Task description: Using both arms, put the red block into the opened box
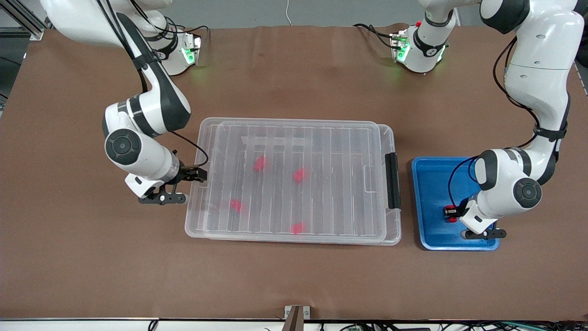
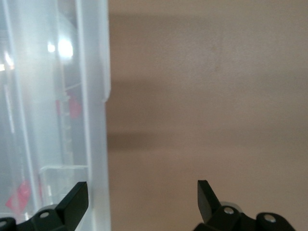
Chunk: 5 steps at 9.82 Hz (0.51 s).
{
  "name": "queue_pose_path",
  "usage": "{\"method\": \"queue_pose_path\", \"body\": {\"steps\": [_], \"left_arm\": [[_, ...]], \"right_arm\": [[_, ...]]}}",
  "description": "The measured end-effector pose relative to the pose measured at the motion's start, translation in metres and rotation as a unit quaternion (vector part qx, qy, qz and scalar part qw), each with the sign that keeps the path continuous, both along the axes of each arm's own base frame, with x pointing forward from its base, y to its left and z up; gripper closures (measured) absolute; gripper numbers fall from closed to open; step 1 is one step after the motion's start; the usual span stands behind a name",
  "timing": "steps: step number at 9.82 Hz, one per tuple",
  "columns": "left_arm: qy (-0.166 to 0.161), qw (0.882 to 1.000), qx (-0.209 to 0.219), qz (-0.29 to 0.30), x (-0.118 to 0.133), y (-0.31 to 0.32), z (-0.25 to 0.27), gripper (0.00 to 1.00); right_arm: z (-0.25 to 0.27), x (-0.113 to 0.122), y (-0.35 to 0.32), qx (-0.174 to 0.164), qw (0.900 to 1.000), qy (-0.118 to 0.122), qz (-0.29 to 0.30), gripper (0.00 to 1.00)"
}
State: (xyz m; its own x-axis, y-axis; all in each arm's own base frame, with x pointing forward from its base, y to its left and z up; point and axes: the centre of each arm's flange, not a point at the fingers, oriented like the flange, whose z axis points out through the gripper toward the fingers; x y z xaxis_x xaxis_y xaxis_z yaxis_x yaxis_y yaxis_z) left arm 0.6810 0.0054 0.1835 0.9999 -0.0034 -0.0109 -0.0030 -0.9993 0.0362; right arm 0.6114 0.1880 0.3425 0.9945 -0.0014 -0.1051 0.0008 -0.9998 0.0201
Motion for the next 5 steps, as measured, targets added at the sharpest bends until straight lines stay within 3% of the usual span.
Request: {"method": "queue_pose_path", "body": {"steps": [3,5], "left_arm": [[-0.008,1.000,0.000,-0.018,0.009,-0.007,0.029,0.64],[0.009,1.000,0.001,-0.028,0.011,-0.023,0.099,0.64]], "right_arm": [[0.002,0.002,-0.025,-0.023,1.000,0.009,-0.006,0.00],[0.005,0.006,-0.057,-0.031,0.999,0.020,-0.015,0.00]]}}
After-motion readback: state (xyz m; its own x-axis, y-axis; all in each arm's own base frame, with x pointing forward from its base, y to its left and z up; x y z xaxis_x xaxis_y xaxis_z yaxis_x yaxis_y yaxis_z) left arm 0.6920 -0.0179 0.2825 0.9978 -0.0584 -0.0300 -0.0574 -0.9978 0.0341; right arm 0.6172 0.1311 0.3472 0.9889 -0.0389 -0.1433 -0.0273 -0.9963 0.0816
